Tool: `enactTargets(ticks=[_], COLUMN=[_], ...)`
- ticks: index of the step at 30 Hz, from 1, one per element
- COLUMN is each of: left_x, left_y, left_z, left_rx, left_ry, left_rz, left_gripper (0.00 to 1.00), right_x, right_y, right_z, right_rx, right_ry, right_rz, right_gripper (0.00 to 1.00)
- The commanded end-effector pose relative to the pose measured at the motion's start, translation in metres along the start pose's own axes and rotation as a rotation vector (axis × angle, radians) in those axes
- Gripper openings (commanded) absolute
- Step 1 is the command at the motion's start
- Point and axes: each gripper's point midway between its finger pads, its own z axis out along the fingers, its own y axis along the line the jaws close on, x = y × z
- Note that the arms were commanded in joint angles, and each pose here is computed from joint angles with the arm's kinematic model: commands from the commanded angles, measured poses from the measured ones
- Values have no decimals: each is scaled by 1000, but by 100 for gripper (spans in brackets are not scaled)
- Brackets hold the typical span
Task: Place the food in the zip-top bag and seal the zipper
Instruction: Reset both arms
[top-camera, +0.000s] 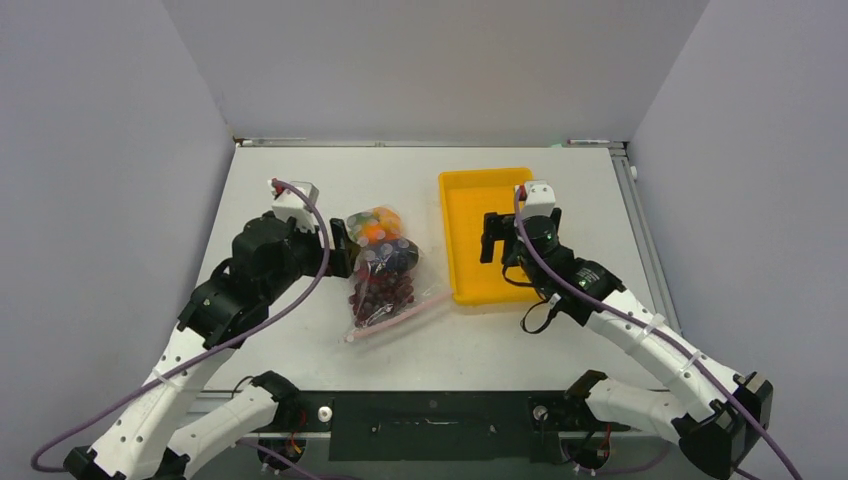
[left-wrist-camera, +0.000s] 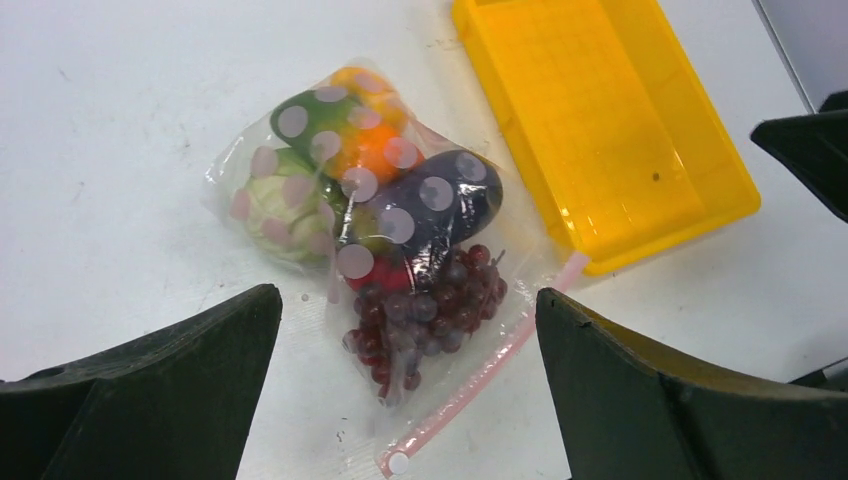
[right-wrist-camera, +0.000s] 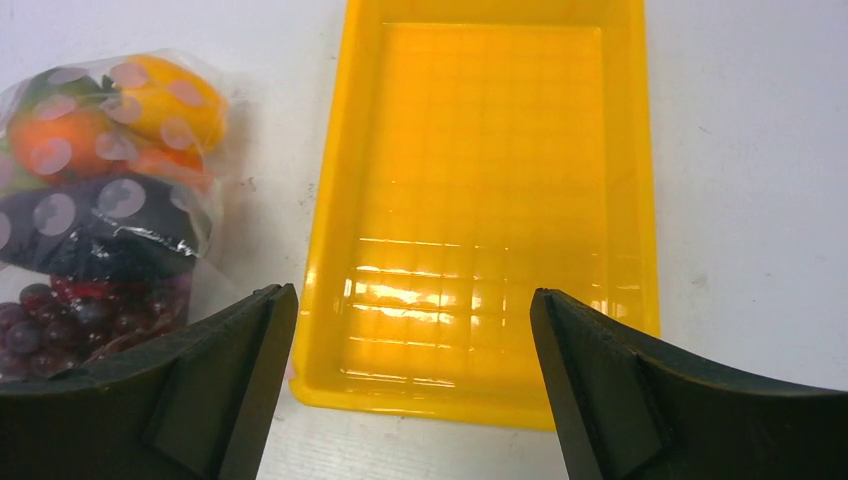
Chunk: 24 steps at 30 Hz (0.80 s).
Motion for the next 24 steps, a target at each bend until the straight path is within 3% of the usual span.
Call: enactTargets(ticks=[1,8,17,24], left_x=[-12,-1,4,8], left_y=[8,45,59,53], left_z=[5,22,10,10], left_rx=[30,-85,-116,-74], left_ry=[-32,-66,-158,-145], left_rz=[-114,-239,-198,-168], left_gripper=[96,96,96,96], right_x=[-31,-40,-42,-40], right_y=[-11,-48,-66,-67], right_z=[-8,-18,-47,-50], right_rx=[-67,0,28,44], right_ry=[-39,-103,-288,-288], right_rz=[70,80,73,60], right_gripper=[90,90,90,90])
